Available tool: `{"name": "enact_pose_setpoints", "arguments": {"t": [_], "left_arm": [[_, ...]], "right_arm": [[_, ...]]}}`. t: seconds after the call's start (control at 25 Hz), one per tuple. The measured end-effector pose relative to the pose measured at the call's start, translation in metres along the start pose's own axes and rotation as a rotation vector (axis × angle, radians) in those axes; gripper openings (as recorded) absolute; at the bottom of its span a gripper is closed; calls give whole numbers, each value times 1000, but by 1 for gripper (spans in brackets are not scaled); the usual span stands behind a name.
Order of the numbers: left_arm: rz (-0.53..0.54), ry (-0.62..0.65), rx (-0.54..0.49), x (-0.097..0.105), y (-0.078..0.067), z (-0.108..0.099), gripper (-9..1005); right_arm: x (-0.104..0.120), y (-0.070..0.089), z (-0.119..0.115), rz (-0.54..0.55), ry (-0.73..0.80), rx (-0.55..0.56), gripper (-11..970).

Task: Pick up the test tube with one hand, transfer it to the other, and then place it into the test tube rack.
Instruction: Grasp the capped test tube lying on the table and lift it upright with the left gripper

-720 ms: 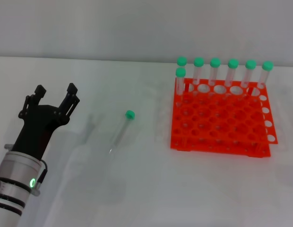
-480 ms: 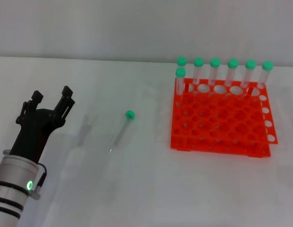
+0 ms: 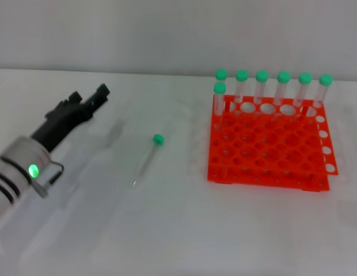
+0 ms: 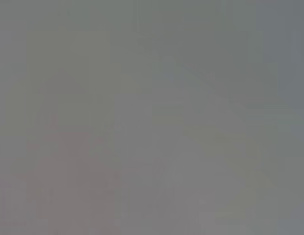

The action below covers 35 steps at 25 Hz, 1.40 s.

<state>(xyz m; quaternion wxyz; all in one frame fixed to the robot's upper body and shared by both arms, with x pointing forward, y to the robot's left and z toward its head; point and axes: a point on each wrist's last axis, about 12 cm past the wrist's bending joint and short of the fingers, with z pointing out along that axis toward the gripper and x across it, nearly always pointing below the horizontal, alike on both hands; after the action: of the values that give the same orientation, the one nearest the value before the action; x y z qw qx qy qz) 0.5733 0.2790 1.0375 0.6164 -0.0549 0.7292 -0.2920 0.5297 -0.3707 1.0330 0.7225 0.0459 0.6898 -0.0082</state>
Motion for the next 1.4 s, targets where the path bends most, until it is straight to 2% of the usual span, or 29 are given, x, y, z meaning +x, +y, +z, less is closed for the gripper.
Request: {"name": "enact_pose_setpoints", "arguments": {"t": [0.16, 0.4, 0.56, 0.68, 0.92, 0.96, 1.0, 1.2, 1.4], "left_arm": [[-80, 189, 89, -39, 10, 23, 890], [-108, 479, 132, -94, 5, 47, 890], [-113, 632, 99, -126, -7, 57, 889], [-133, 774, 5, -141, -17, 65, 889], [-41, 1008, -103, -150, -48, 84, 888], [-41, 1008, -103, -150, -48, 84, 888], [16, 1093, -140, -144, -63, 91, 888], [100, 1175, -167, -130, -82, 99, 874], [180, 1235, -173, -105, -99, 107, 875]], "right_arm": [[-1, 1, 2, 0, 0, -3, 860], [-1, 3, 3, 2, -3, -7, 857], [-2, 6, 6, 4, -10, -13, 854], [-4, 8, 9, 5, -15, -19, 853], [-6, 10, 13, 6, -20, -26, 850], [-6, 11, 13, 6, -21, -27, 849], [-6, 11, 14, 6, -21, -28, 848], [-6, 12, 14, 7, -20, -29, 846], [-7, 13, 16, 7, -23, -33, 843]]}}
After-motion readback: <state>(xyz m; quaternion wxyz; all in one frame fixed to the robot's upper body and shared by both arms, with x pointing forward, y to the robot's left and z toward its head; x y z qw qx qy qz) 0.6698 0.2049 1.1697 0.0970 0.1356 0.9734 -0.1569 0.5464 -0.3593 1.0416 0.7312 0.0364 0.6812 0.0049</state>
